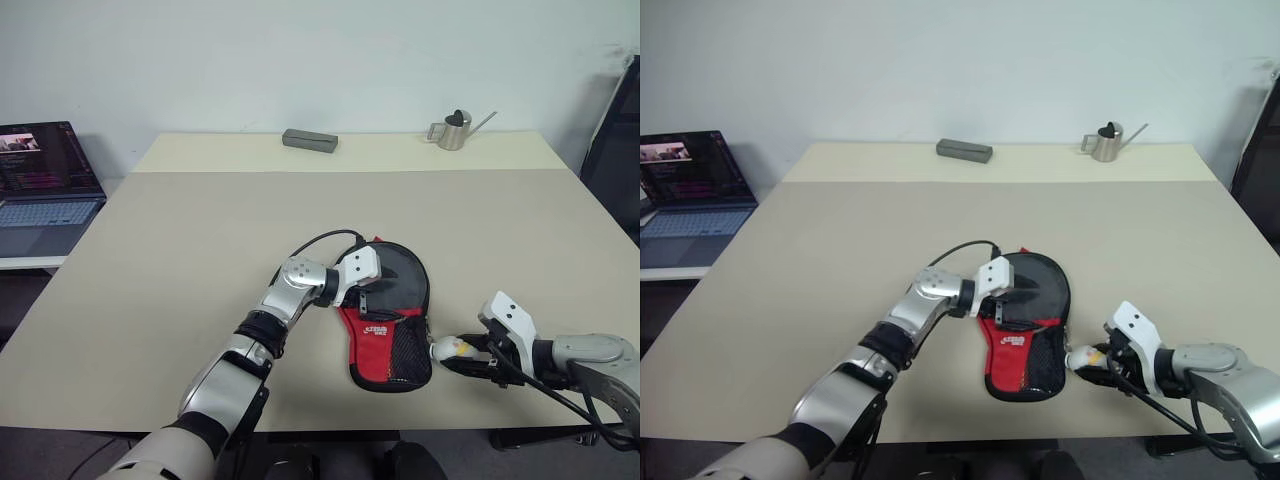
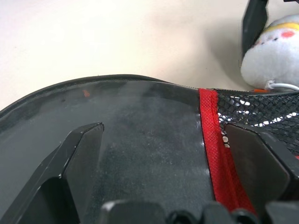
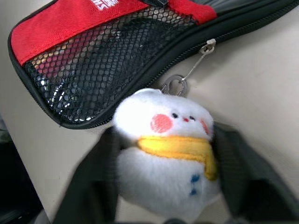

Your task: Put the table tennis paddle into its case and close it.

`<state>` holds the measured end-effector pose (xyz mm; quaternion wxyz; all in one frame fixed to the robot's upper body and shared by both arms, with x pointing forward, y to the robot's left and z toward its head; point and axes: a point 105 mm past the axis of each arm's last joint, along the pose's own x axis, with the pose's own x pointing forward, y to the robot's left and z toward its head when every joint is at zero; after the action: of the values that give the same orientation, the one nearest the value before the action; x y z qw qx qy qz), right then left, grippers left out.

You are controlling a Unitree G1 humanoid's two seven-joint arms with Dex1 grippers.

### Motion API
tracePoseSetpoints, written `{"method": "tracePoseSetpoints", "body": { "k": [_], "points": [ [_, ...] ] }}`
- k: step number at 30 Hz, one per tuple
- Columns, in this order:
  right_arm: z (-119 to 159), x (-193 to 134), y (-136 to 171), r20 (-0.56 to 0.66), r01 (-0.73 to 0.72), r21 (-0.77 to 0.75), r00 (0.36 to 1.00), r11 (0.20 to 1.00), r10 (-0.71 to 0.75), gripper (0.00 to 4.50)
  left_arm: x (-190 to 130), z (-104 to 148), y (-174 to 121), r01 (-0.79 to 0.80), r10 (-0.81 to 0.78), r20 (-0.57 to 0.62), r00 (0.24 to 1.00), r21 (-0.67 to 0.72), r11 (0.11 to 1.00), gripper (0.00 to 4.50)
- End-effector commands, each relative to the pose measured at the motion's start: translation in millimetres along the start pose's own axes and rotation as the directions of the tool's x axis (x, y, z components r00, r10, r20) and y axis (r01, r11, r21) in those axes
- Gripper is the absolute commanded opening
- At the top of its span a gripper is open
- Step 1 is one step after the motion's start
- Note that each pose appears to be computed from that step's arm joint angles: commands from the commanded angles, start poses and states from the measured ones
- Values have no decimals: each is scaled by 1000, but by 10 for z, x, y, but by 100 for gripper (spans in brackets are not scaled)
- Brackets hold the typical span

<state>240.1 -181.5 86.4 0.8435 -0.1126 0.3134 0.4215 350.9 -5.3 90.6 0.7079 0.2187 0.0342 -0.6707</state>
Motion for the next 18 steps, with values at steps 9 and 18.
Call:
{"method": "tracePoseSetpoints", "body": {
  "k": [9, 18],
  "points": [
    [68, -159, -2, -8, 33, -83, 999, 996, -34, 36, 46, -351, -229, 82, -96, -66, 993, -182, 980, 450],
    [70, -180, 62, -25, 11, -116, 1000, 993, -13, 36, 88, -425, -273, 99, -119, -92, 989, -205, 974, 450]
  ]
}}
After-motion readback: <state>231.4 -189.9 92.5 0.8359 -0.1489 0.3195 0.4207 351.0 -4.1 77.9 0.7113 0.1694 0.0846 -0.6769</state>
